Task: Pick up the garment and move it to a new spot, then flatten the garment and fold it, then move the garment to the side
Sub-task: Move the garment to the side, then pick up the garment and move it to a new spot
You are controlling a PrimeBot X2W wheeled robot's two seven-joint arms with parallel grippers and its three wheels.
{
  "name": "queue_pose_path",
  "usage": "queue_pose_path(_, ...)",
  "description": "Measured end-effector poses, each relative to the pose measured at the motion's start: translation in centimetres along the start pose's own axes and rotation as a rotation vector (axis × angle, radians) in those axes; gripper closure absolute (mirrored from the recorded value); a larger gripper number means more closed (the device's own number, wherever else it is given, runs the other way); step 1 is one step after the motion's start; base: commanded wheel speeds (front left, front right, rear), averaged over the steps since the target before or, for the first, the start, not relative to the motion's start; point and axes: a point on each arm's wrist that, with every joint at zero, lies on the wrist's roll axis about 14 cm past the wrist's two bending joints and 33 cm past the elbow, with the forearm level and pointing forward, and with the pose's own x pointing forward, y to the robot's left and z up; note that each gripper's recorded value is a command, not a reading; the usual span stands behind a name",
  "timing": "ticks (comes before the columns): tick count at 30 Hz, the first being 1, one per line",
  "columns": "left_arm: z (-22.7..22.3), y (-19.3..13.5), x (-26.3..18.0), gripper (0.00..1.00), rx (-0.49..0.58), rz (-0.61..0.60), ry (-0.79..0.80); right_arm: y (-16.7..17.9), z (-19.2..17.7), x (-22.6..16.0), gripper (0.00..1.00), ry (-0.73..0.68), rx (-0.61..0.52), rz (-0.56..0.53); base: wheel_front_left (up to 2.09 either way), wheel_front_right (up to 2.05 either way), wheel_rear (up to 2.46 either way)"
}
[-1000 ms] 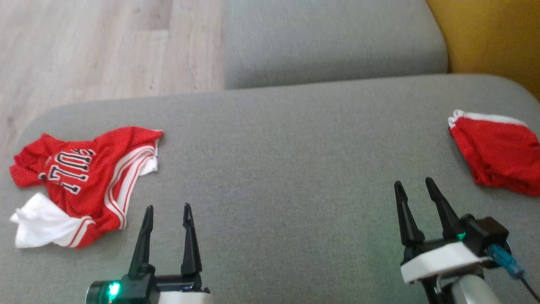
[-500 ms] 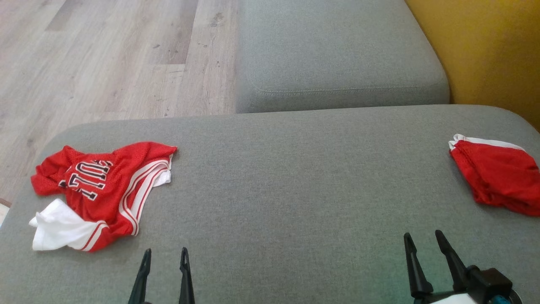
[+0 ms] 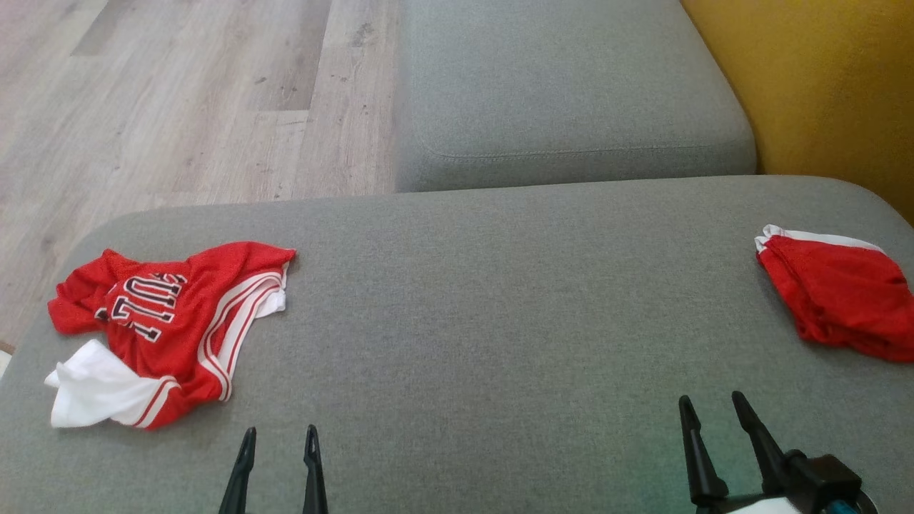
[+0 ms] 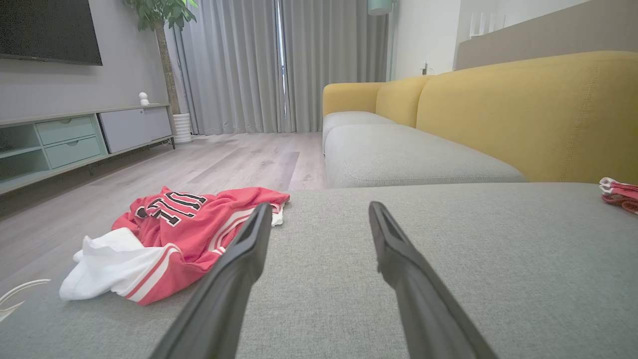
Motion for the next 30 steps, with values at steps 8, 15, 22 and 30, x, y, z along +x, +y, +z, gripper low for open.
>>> queue_pose_path(8, -0.3, -0.2, 0.1, 0.00, 0.000, -0.008, 0.010, 0.1, -0.2, -0.1, 0.00, 0.004, 0.000, -0.003, 0.00, 0.00, 0.00)
queue_pose_path(15, -0.4, -0.1, 0.1, 0.00, 0.000, -0.005, 0.016, 0.2, -0.3, 0.0, 0.00, 0.011, 0.004, -0.001, 0.00, 0.00, 0.00)
queue_pose_path(22, -0.6, 1.1, -0.4, 0.00, -0.004, 0.044, 0.023, 1.7, -0.8, 0.9, 0.00, 0.031, -0.001, 0.055, 0.00, 0.00, 0.00)
queue_pose_path(30, -0.8, 3.8, -1.9, 0.00, -0.010, 0.160, 0.026, 5.3, -1.5, 2.7, 0.00, 0.064, -0.008, 0.183, 0.00, 0.00, 0.00)
